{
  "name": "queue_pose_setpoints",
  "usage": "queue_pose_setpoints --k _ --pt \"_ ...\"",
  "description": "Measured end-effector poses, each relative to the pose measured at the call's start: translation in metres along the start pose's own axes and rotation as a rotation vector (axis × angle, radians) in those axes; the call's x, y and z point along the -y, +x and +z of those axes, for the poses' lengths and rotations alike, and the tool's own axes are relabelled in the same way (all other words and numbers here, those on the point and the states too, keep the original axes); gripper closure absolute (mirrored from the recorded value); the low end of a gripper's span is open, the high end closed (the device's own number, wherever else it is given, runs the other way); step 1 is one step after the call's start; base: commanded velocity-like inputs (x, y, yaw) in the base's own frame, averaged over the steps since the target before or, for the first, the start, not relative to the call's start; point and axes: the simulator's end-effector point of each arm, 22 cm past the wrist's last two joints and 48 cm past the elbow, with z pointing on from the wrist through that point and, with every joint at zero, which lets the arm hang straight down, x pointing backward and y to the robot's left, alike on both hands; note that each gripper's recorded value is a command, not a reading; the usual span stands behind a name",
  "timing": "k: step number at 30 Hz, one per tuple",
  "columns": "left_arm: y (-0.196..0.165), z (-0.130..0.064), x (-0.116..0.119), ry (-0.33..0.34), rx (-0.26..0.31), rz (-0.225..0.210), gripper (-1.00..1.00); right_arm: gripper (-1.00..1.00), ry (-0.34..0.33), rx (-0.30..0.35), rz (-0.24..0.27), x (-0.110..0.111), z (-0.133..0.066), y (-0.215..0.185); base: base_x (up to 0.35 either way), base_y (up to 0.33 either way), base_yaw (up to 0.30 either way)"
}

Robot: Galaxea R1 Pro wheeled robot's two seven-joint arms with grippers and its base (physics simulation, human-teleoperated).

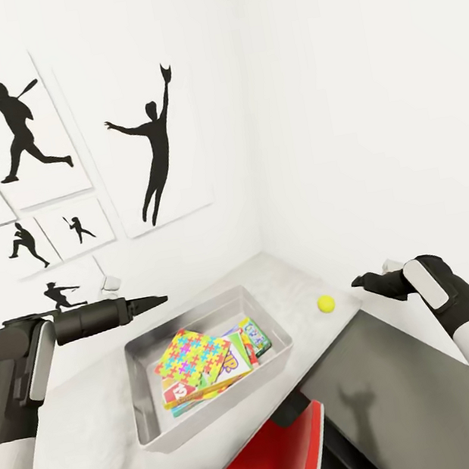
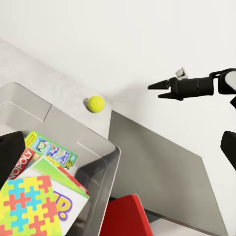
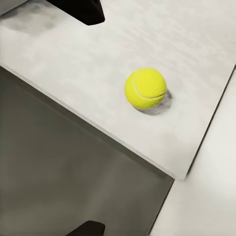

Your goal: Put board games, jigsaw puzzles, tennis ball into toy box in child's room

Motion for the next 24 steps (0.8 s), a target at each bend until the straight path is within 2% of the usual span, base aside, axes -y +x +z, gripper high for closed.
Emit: queue_pose_setpoints --k 24 --pt "-0.0008 -0.0005 0.0000 0.001 0.003 -0.001 -1.00 -1.00 0.001 0.003 -0.002 0.0000 0.0001 -0.0005 0.029 -0.016 0.000"
